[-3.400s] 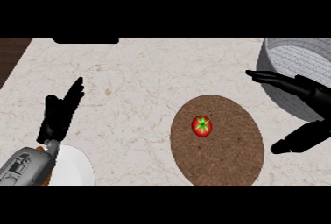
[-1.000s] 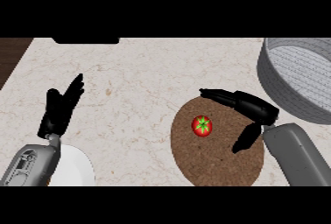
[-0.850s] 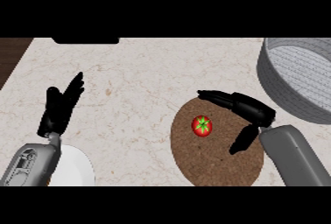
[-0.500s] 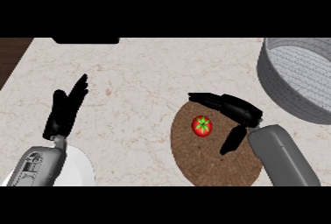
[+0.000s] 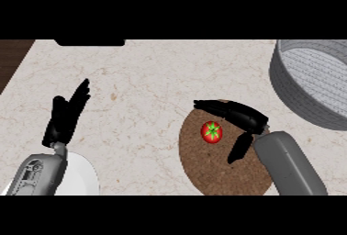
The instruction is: Pick the tomato from the placemat and place it in the basket
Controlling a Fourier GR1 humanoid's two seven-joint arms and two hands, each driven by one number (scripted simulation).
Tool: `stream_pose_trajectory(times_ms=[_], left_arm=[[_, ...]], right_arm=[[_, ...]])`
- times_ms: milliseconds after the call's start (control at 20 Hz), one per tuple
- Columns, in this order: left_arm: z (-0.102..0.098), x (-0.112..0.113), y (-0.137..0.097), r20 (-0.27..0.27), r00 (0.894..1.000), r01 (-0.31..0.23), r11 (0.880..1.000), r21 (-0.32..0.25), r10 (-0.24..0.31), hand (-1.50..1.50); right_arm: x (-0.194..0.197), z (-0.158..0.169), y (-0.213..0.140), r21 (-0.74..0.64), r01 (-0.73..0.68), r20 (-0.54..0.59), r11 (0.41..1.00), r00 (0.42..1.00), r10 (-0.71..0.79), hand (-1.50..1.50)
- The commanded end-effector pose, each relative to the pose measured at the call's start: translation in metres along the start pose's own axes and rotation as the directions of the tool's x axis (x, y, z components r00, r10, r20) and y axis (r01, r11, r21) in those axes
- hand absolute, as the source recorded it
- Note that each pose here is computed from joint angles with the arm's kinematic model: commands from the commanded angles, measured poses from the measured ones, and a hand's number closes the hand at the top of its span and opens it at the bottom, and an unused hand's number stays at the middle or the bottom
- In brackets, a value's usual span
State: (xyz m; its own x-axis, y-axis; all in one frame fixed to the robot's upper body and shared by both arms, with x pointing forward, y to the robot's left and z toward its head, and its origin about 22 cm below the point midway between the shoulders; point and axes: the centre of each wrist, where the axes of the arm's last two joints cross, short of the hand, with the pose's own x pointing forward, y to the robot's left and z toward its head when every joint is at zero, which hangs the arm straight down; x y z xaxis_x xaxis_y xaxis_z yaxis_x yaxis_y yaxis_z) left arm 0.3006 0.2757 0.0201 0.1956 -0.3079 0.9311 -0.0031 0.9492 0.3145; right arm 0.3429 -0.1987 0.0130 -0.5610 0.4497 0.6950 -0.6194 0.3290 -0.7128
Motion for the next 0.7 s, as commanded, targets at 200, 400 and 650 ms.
stream_pose_trajectory(times_ms=[200,400,650], left_arm=[[0.006,-0.002,0.004,0.010,1.000,0.006,1.000,0.022,-0.006,0.00],[-0.001,0.004,-0.011,0.001,1.000,0.007,1.000,-0.005,-0.007,0.00],[-0.002,0.006,-0.002,0.000,1.000,-0.007,1.000,0.017,0.007,0.00]], right_arm=[[-0.002,0.006,0.023,-0.012,0.007,-0.025,1.000,1.000,-0.007,-1.50],[-0.022,-0.010,0.020,0.035,-0.048,0.017,0.998,0.999,0.047,1.50],[-0.016,-0.006,0.029,-0.040,-0.180,0.055,0.983,0.982,0.182,1.50]])
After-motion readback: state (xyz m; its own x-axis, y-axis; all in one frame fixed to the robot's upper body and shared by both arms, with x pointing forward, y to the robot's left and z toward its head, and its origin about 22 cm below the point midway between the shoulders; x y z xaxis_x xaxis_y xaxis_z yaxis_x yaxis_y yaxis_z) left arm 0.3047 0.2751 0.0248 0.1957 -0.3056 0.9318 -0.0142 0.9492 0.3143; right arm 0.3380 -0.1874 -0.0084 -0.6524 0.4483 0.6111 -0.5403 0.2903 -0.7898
